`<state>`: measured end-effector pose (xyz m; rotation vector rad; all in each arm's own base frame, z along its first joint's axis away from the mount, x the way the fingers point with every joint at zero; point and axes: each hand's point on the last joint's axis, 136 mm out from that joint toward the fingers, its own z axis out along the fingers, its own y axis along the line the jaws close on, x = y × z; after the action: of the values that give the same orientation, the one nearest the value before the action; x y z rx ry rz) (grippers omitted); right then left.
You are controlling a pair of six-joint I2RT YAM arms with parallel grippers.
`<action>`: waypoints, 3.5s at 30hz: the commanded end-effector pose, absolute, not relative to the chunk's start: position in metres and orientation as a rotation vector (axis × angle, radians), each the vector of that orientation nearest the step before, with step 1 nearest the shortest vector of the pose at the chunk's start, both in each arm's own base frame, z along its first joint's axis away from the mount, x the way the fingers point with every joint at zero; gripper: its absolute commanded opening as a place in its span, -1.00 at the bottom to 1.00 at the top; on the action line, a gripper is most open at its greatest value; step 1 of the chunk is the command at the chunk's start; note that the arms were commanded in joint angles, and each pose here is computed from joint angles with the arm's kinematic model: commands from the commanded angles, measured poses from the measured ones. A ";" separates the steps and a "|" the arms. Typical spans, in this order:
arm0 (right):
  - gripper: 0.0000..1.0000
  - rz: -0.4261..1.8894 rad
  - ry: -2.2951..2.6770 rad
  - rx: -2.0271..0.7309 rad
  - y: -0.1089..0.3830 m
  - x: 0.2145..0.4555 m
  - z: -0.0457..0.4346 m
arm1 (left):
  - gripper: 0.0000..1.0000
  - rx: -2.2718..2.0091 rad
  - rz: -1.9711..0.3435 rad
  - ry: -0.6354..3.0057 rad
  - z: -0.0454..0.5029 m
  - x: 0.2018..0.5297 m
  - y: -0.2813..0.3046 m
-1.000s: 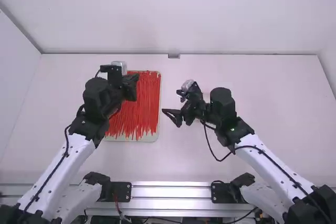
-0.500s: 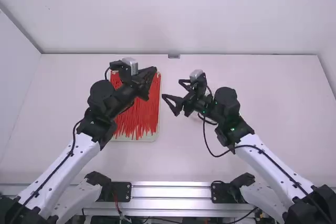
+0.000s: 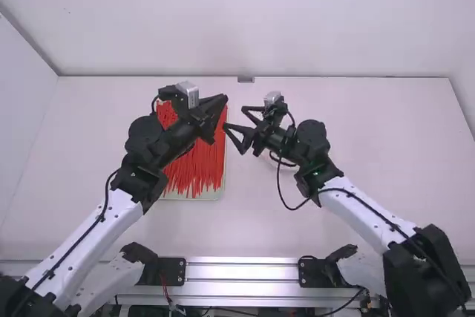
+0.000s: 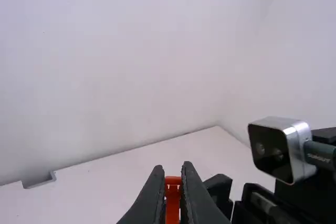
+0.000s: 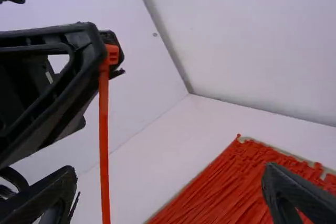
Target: Fasten the cable tie
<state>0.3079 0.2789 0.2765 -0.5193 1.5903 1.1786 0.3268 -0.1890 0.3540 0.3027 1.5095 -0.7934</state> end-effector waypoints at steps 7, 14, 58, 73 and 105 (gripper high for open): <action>0.65 1.208 1.550 -0.521 0.302 0.298 0.289 | -0.96 0.277 -0.778 1.513 0.352 0.329 -0.187; 0.06 1.192 1.548 -0.513 0.308 0.295 0.289 | -0.96 0.264 -0.801 1.525 0.347 0.334 -0.191; -1.00 1.344 1.518 -0.785 0.185 0.301 0.289 | 0.98 0.534 -0.833 1.491 0.356 0.316 -0.151; -1.00 1.256 1.299 -0.915 0.194 0.286 0.324 | 0.98 0.972 -1.208 1.328 0.386 0.305 -0.180; -1.00 1.283 1.143 -0.952 0.242 0.261 0.346 | -0.05 1.083 -1.313 1.201 0.395 0.292 -0.243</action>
<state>0.2651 0.2410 0.3319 -0.9234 1.1925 1.2979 0.2931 -0.2420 0.3845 1.0760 1.2249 -1.3230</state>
